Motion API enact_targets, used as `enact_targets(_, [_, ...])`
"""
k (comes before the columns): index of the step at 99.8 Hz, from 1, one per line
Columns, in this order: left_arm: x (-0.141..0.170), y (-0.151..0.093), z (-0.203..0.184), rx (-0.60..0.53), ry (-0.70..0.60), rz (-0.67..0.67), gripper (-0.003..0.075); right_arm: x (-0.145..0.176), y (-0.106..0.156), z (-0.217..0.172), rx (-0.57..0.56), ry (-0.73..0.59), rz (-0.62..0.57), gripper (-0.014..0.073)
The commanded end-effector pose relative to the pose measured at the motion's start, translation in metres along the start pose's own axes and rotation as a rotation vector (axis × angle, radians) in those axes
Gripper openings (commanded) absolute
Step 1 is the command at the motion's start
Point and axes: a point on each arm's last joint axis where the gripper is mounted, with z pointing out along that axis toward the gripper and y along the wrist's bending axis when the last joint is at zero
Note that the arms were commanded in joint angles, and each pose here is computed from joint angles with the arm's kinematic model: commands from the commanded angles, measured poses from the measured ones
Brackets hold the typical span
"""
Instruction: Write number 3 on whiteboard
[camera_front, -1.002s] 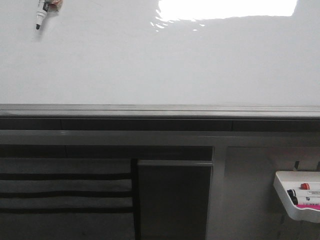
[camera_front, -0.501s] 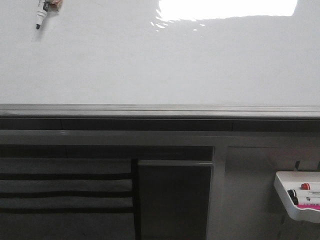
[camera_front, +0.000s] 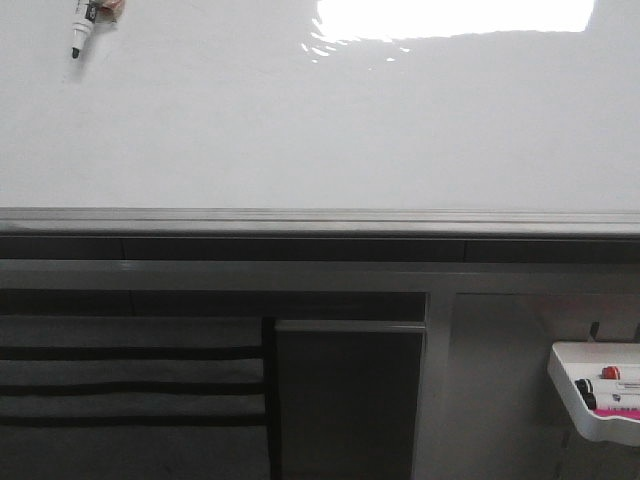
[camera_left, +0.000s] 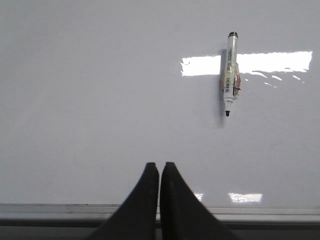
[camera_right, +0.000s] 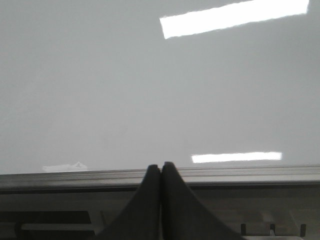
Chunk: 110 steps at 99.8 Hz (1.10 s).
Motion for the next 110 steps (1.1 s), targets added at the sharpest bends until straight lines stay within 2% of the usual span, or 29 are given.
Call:
enact_targets(1, [-0.024, -0.001, -0.004, 0.001, -0.132, -0.053, -0.0020, -0.024, 0.002, -0.004, -0.001, -0.120, 0.021, -0.0063])
enact_targets(9, [-0.043, -0.002, -0.005, 0.004, -0.101, -0.053, -0.0020, -0.044, 0.005, -0.007, -0.009, -0.108, 0.034, -0.0063])
enact_targets(24, [-0.079, -0.005, -0.002, 0.002, 0.026, -0.028, -0.0020, -0.080, 0.010, -0.004, -0.016, 0.018, 0.026, -0.0063])
enact_targets(37, [-0.109, -0.005, 0.012, -0.010, 0.152, 0.051, -0.0020, -0.112, 0.014, 0.012, -0.012, 0.104, -0.053, -0.0063])
enact_targets(44, [-0.119, -0.006, 0.022, -0.007, 0.220, 0.100, -0.0020, -0.125, 0.015, 0.023, -0.009, 0.160, -0.114, -0.0063])
enact_targets(56, [-0.126, -0.006, 0.040, -0.004, 0.279, 0.107, -0.0020, -0.140, 0.016, 0.042, -0.008, 0.213, -0.124, -0.0063])
enact_targets(100, [-0.105, -0.005, 0.082, -0.004, 0.415, 0.106, -0.0019, -0.124, 0.014, 0.082, -0.001, 0.351, -0.116, -0.0055])
enact_targets(107, [-0.103, -0.007, 0.088, 0.008, 0.416, 0.106, 0.0013, -0.121, 0.014, 0.088, -0.001, 0.374, -0.116, 0.0010])
enact_targets(110, [-0.102, -0.008, 0.092, 0.020, 0.414, 0.107, 0.0051, -0.119, 0.014, 0.090, -0.001, 0.381, -0.113, 0.0053])
